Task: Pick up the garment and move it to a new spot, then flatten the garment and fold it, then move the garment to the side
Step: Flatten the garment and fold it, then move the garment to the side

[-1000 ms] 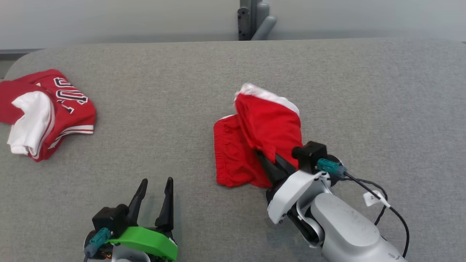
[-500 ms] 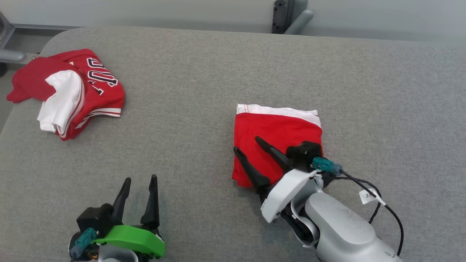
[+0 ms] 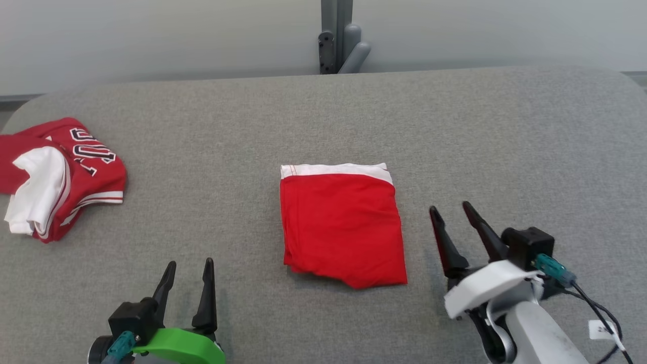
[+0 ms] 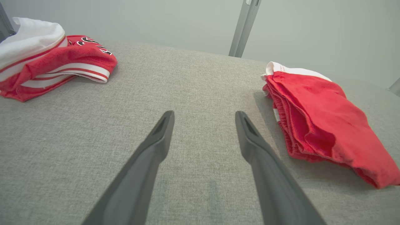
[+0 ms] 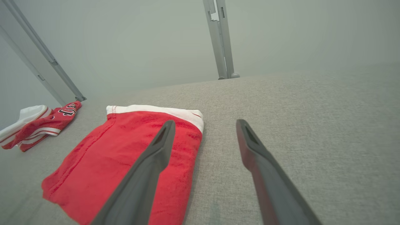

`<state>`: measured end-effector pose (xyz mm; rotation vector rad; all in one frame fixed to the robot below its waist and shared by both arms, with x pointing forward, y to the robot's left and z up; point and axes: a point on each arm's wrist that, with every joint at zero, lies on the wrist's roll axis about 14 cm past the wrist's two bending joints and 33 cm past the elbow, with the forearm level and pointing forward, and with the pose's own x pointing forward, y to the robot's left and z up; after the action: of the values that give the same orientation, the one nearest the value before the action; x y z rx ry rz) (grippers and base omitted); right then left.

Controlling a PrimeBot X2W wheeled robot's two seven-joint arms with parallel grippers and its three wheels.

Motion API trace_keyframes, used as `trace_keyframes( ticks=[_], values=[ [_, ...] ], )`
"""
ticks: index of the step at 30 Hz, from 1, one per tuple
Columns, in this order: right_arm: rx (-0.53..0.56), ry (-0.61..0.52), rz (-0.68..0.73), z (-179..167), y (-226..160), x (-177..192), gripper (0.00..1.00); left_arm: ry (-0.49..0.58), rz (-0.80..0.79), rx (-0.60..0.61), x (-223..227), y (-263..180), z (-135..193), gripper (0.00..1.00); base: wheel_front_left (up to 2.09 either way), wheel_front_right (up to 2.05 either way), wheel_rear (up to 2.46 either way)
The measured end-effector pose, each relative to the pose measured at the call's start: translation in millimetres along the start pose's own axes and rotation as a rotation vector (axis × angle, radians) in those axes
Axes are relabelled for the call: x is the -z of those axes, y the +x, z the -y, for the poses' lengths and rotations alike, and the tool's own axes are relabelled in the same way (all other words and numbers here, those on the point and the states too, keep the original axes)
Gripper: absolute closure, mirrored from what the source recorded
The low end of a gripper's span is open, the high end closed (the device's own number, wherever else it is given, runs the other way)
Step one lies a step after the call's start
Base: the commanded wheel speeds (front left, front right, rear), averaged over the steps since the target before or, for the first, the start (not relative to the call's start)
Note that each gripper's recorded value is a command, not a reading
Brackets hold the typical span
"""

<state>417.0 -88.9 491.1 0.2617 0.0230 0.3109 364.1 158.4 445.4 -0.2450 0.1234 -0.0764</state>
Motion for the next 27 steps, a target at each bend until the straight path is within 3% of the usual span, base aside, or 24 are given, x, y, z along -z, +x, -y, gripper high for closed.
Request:
trace_keyframes(
  ticks=[6, 15, 21, 27],
  values=[
    [0.175, -0.034, 0.021, 47.2, -47.1, -4.3, 0.00, 0.032, 0.016, 0.018, -4.8, -3.8, 8.1, 0.00, 0.00, 0.00, 0.00],
    [0.240, -0.051, 0.022, 58.8, -81.4, -2.4, 0.00, 0.056, 0.037, 0.038, -11.1, -6.7, 16.9, 0.00, 0.00, 0.00, 0.00],
    [0.195, -0.031, 0.016, 46.1, -70.2, 0.7, 0.00, 0.051, 0.029, 0.033, -8.3, -8.5, 15.7, 0.00, 0.00, 0.00, 0.00],
    [0.062, 0.050, -0.026, 9.3, -23.2, 13.1, 0.00, 0.038, 0.029, 0.034, -8.9, -0.1, 15.2, 0.00, 0.00, 0.00, 0.00]
  ],
)
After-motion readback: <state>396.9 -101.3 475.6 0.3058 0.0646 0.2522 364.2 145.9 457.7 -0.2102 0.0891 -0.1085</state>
